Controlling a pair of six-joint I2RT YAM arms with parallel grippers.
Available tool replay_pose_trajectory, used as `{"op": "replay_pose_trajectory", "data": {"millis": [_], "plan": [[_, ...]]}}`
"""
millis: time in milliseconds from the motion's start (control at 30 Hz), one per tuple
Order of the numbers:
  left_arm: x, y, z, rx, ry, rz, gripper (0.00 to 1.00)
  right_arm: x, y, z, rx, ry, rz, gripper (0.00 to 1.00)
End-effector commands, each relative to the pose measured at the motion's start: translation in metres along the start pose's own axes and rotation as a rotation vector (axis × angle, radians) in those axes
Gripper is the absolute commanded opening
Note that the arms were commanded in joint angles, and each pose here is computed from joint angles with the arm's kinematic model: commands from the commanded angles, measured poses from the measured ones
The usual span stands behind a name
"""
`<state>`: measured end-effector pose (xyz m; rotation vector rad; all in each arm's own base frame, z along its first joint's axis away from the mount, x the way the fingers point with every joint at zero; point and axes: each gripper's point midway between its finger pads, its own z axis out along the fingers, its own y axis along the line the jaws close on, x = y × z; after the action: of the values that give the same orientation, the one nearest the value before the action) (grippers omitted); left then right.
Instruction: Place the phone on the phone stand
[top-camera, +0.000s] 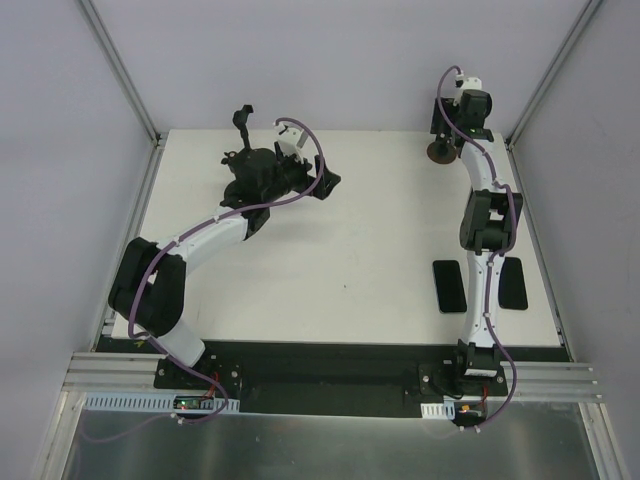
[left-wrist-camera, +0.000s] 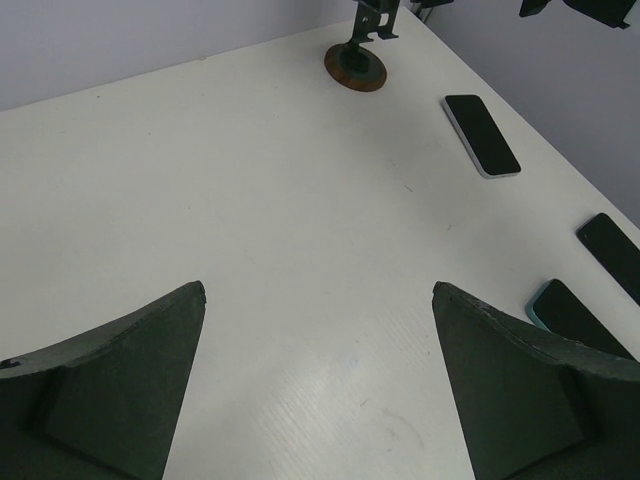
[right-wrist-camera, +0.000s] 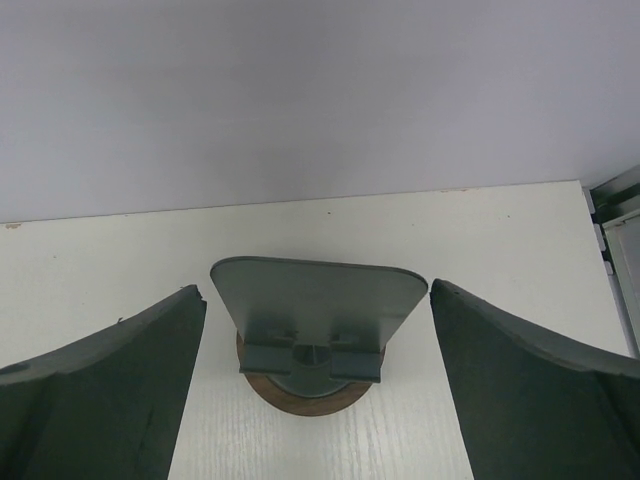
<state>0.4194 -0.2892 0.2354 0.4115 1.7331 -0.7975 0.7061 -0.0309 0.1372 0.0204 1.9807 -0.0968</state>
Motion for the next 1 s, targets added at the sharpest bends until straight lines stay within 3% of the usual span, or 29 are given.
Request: {"op": "replay_pose_trajectory", "data": {"millis": [0,133,167,233,367,633,733,967], "plan": [[-0.035,-0.019,-0.005,0.068,-0.082,0.063,0.95,-0.078,-0.015,-0.050,0.072,-0.118,0.057,0.96],[-0.034,-0.022,-0.011,0.079,-0.062,0.090,0.96,-0.094,-0.031,-0.098,0.155,-0.122,0.096,0.96],[-0.033,-0.023,-0.011,0.087,-0.054,0.099,0.96,-0.071,-0.034,-0.100,0.174,-0.070,0.099,0.96],[-0.025,-0.025,-0.012,0.121,-0.014,0.120,0.98,-0.079,-0.040,-0.123,0.198,-0.086,0.116,0.96],[-0.019,-0.033,-0.011,0.190,0.070,0.159,0.99,-0.052,-0.051,-0.151,0.259,-0.007,0.123,0.96],[0.001,-0.057,-0.020,0.371,0.148,0.194,0.99,0.038,-0.081,-0.174,0.292,0.345,0.231,0.96],[0.006,-0.048,-0.016,0.335,0.168,0.194,0.99,0.065,-0.082,-0.183,0.259,0.517,0.312,0.96],[0.012,-0.045,-0.006,0.330,0.216,0.166,0.99,0.102,-0.076,-0.177,0.184,0.710,0.311,0.96]]}}
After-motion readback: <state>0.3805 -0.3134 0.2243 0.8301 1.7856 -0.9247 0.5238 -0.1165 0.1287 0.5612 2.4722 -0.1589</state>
